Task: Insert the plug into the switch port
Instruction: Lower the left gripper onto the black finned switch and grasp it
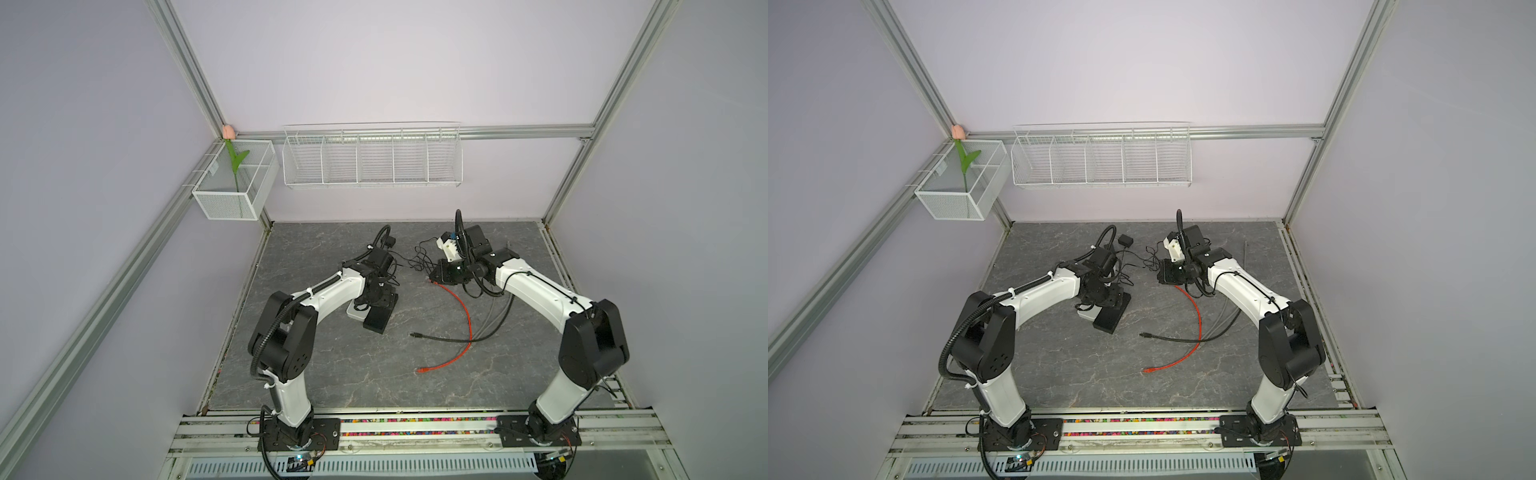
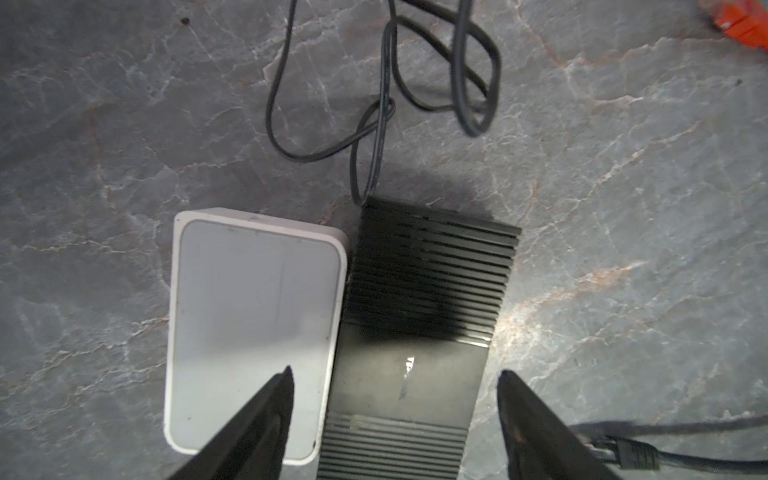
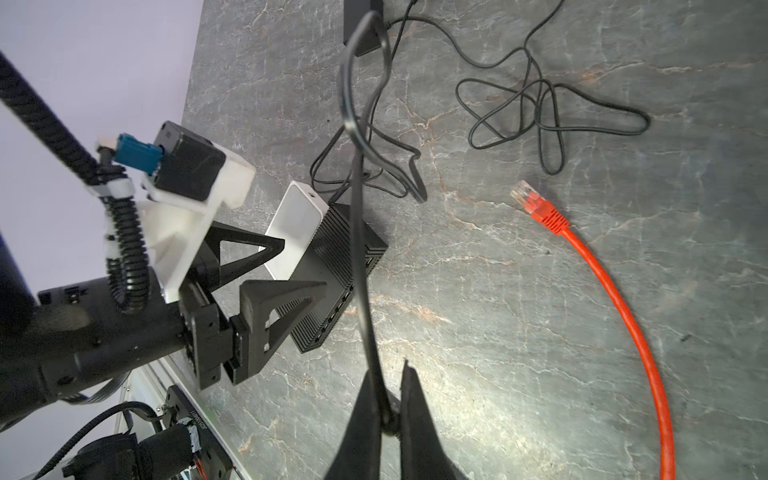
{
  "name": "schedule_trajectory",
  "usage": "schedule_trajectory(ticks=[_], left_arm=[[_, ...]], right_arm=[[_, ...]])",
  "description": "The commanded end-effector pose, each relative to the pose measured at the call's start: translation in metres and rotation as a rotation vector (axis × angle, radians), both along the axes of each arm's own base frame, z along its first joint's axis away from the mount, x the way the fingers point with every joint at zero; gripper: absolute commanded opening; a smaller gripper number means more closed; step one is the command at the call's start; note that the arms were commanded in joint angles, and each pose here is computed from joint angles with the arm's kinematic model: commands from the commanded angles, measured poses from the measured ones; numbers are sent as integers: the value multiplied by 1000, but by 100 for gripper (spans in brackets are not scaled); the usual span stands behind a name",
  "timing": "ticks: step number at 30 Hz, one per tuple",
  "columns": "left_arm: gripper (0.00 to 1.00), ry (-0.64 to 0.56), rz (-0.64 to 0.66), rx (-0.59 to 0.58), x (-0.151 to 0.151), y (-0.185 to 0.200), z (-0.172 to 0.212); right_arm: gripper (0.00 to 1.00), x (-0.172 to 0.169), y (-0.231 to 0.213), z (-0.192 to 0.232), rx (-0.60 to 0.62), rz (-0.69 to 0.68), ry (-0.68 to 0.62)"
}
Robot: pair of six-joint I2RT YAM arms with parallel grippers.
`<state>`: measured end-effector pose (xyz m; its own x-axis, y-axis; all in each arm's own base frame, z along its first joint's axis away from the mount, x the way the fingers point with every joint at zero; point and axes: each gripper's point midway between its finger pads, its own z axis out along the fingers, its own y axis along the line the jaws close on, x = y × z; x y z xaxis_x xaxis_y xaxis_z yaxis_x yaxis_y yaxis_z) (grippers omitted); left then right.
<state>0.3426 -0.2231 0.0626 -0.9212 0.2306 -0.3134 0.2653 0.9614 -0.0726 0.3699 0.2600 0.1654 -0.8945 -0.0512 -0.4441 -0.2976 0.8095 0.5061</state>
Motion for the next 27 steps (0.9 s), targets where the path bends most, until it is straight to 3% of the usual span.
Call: schedule_trajectory(ticks=[1,22,27], left_arm=[[76,-15,-15,26,7,-3,-1],[72,49,-81,63,-14,-30,-31],[70,91,-91,-36,-28,-52,-28]], right_arm=[[7,-4,-10,15,-2,-10,-44],[7,-9,-20,23,12,-37,-69],[7,-9,-21,21,12,-41,-67]])
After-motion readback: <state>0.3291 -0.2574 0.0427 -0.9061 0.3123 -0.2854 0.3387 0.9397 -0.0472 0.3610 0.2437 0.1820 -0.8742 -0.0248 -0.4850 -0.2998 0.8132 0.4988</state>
